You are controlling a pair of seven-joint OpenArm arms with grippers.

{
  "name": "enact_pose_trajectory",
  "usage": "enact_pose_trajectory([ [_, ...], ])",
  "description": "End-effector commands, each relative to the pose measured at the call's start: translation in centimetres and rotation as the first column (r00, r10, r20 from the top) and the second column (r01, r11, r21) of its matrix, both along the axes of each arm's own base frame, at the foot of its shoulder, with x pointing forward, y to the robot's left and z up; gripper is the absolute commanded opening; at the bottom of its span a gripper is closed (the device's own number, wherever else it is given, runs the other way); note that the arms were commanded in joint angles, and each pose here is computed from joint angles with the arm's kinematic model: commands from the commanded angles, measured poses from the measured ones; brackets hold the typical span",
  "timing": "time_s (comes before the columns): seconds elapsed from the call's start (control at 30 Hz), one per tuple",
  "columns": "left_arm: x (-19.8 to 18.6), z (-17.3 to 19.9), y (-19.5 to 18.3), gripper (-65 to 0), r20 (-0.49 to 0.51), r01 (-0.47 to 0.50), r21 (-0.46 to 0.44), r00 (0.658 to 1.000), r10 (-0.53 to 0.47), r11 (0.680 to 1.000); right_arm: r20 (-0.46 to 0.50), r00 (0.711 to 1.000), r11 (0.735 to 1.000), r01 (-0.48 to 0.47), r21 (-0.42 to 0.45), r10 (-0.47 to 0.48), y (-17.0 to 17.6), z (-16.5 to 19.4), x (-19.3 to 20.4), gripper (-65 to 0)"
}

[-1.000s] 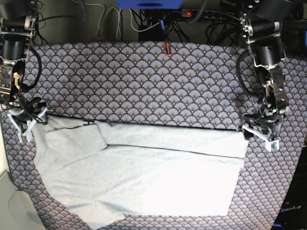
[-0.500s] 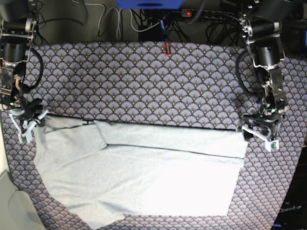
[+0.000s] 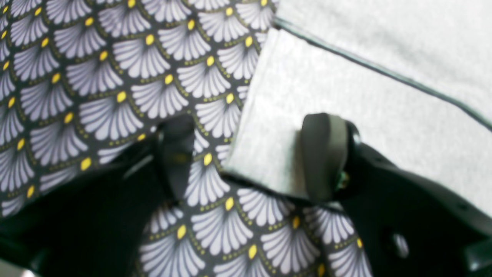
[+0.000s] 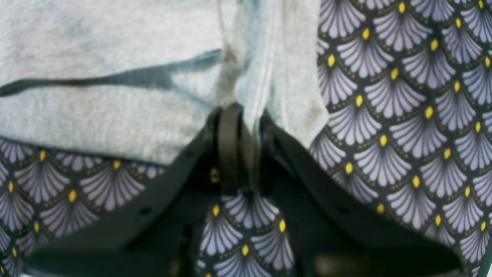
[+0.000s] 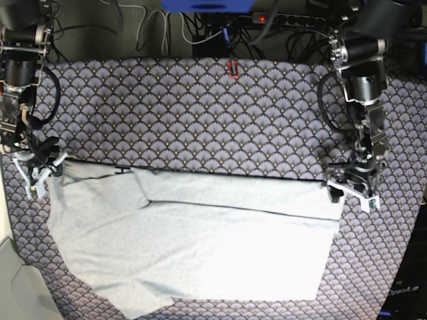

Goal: Fold the T-shirt properly
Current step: 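Hold the folded edge with both grippers and adjust it flat, then drag the folded edge with both grippers toward the collar and release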

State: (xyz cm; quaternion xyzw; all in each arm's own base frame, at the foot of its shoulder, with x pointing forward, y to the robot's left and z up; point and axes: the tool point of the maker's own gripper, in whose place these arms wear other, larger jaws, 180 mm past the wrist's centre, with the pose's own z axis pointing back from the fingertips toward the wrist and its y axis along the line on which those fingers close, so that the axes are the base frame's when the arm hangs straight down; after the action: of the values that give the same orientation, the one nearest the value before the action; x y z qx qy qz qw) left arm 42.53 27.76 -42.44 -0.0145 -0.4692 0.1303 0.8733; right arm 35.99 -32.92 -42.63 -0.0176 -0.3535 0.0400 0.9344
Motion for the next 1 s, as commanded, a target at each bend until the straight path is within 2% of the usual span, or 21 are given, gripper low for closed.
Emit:
enact_pose_trajectory([
  [0.0,0.5,0.4,-0.2,-22.5,-0.009,0.004,-0.01,1.0,-0.004,1.0,-0.041,0.999,1.0,-0.003,-0.022,0.002,-0.6,-0.2,-0.5,-59.8],
  [0.07,0.5,0.4,-0.3,-25.0,-0.009,0.005,-0.012,1.0,-0.006,1.0,-0.037,0.999,1.0,-0.004,-0.024,0.004,-0.5,0.0,-0.4,-59.9],
  [0.1,0.4,0.3,-0.3,-28.9,-0.011,0.006,-0.012,1.0,-0.006,1.0,-0.038,0.999,1.0,-0.004,-0.025,0.003,-0.6,0.0,-0.4,-59.9],
  [0.2,0.4,0.4,-0.1,-43.9,-0.011,0.005,-0.009,1.0,-0.005,1.0,-0.037,0.999,1.0,-0.004,-0.027,0.003,-0.7,0.0,-0.4,-60.3],
  [0.3,0.3,0.3,0.2,-62.2,-0.014,-0.001,-0.005,1.0,0.001,1.0,-0.039,0.999,1.0,-0.003,-0.028,0.002,-0.8,0.0,-0.5,-65.0],
  [0.33,0.1,0.2,0.3,-65.0,-0.017,-0.004,-0.005,1.0,0.004,1.0,-0.039,0.999,1.0,-0.003,-0.028,0.002,-0.8,0.0,-0.5,-65.0],
  [0.4,0.0,0.1,0.4,-63.3,-0.024,-0.005,-0.005,1.0,0.005,1.0,-0.037,0.999,1.0,-0.004,-0.03,0.003,-0.8,0.1,-0.4,-65.0],
  [0.47,0.1,0.5,0.5,-64.4,-0.016,-0.005,0.0,1.0,0.005,1.0,-0.036,0.999,1.0,-0.001,-0.031,0.0,-1.0,0.2,-0.4,-65.0],
  [0.63,-0.8,2.6,1.7,-64.6,-0.022,0.016,0.058,1.0,-0.015,0.998,-0.052,0.999,0.998,-0.003,-0.062,0.0,-2.1,0.7,-1.0,-65.0],
  [0.77,-1.8,3.9,1.5,-64.6,-0.047,0.042,0.089,0.998,-0.038,0.995,-0.039,0.998,0.993,-0.054,-0.102,0.051,-1.1,1.9,-1.8,-65.0],
  [0.97,-5.6,4.5,2.0,-64.6,-0.048,0.048,0.146,0.998,-0.042,0.988,-0.056,0.989,0.978,-0.142,-0.15,0.135,0.9,2.2,-4.9,-65.0],
])
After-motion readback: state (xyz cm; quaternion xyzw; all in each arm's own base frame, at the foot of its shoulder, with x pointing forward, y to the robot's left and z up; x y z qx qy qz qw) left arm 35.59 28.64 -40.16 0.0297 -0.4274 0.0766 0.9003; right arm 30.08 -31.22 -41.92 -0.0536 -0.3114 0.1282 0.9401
